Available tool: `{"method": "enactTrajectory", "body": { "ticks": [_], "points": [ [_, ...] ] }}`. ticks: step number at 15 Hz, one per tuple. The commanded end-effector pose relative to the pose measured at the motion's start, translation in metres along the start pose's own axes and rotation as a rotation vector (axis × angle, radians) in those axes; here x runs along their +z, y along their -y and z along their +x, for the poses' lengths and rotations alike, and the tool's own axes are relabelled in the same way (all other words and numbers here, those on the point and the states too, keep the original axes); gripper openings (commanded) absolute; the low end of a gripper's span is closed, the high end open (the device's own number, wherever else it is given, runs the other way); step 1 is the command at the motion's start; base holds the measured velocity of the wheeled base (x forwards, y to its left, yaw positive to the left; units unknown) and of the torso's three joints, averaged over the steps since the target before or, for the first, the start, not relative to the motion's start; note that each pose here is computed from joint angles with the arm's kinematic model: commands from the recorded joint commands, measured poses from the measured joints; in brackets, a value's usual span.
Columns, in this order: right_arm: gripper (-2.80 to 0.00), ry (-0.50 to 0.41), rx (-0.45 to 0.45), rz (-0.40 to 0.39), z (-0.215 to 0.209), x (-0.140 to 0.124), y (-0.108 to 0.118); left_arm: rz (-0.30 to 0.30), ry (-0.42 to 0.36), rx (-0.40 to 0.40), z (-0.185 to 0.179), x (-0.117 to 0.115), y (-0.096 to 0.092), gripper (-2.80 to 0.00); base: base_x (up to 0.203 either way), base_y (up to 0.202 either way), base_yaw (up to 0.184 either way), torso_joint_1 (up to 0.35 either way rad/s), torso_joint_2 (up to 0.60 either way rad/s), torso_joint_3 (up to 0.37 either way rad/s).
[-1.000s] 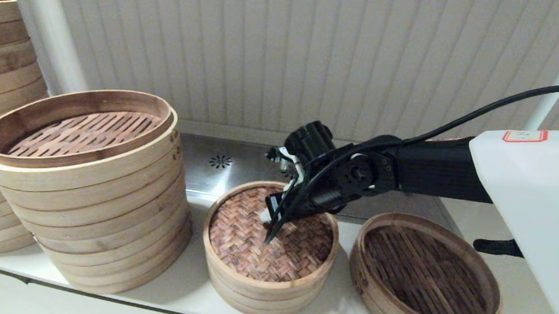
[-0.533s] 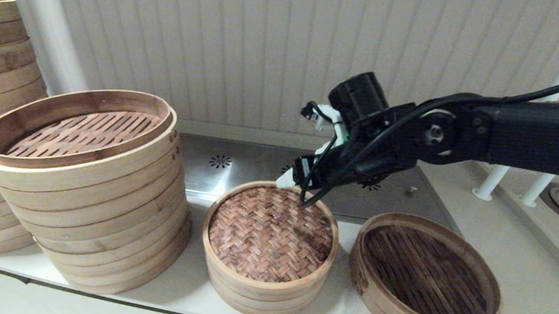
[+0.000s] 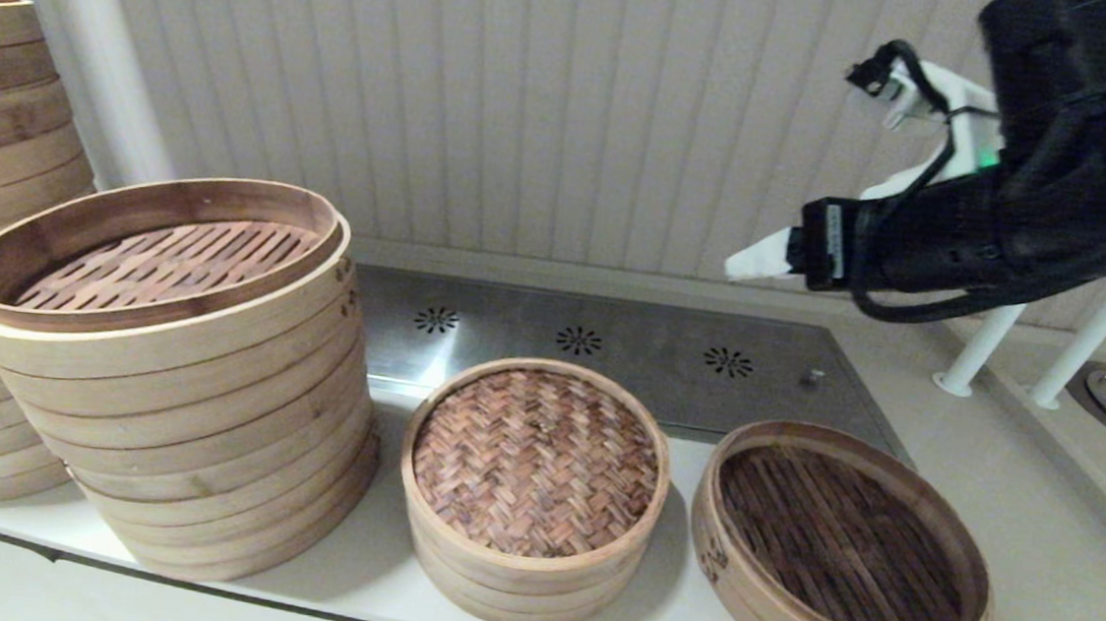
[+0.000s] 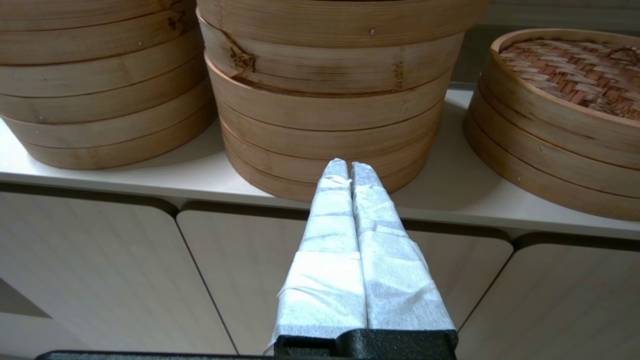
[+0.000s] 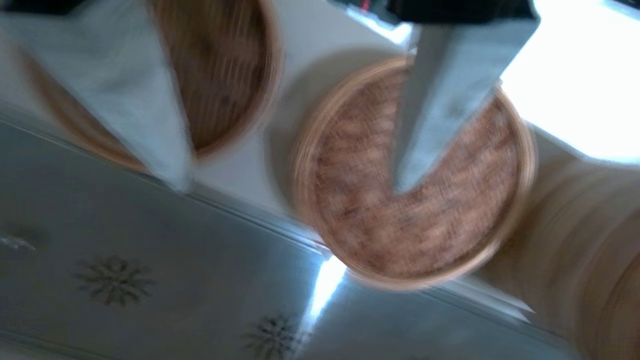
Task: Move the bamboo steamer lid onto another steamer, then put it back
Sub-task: Pick up the steamer
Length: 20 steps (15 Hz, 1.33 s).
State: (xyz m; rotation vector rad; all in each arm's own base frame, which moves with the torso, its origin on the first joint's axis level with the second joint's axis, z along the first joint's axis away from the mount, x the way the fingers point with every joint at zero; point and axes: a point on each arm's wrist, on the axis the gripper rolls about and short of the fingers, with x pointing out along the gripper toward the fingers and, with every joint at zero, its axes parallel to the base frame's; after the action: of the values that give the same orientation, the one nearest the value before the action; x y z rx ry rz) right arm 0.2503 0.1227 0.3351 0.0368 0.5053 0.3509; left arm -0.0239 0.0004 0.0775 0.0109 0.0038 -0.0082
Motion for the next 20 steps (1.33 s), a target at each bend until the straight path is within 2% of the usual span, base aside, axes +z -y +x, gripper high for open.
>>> {"method": "enactTrajectory", "body": {
  "ticks": [1,3,6,9,12,16,18,19,20],
  "points": [
    [-2.8,0.1,-0.044,0.026,-0.053,0.0,0.011,0.0,-0.002,0.0,0.0,0.0,0.0,-2.8,0.0,0.0,0.0,0.0,0.0,0.0],
    [-2.8,0.163,-0.083,0.047,-0.094,-0.011,0.018,0.0,-0.002,0.0,0.0,0.0,0.0,-2.8,0.0,0.0,0.0,0.0,0.0,0.0],
    [-2.8,0.242,-0.169,0.07,-0.152,-0.046,0.029,0.0,-0.001,0.0,0.0,0.0,0.0,-2.8,0.0,0.0,0.0,0.0,0.0,0.0],
    [-2.8,0.279,-0.396,0.095,-0.186,-0.096,0.041,0.0,-0.002,0.0,0.0,0.0,0.0,-2.8,0.0,0.0,0.0,0.0,0.0,0.0],
    [-2.8,0.269,-0.63,0.126,-0.197,-0.15,0.054,0.0,-0.002,0.0,0.0,0.0,0.0,-2.8,0.0,0.0,0.0,0.0,0.0,0.0],
    [-2.8,0.329,-0.866,0.199,-0.204,-0.218,0.06,0.0,-0.002,0.0,0.0,0.0,0.0,-2.8,0.0,0.0,0.0,0.0,0.0,0.0],
    [-2.8,0.361,-0.867,0.191,-0.197,-0.25,0.06,0.0,-0.002,0.0,0.0,0.0,0.0,-2.8,0.0,0.0,0.0,0.0,0.0,0.0],
    [-2.8,0.393,-0.823,0.184,-0.193,-0.266,0.06,0.0,-0.001,0.0,0.0,0.0,0.0,-2.8,0.0,0.0,0.0,0.0,0.0,0.0],
    [-2.8,0.44,-0.719,0.165,-0.187,-0.281,0.059,0.0,-0.002,0.0,0.0,0.0,0.0,-2.8,0.0,0.0,0.0,0.0,0.0,0.0]
  ]
}}
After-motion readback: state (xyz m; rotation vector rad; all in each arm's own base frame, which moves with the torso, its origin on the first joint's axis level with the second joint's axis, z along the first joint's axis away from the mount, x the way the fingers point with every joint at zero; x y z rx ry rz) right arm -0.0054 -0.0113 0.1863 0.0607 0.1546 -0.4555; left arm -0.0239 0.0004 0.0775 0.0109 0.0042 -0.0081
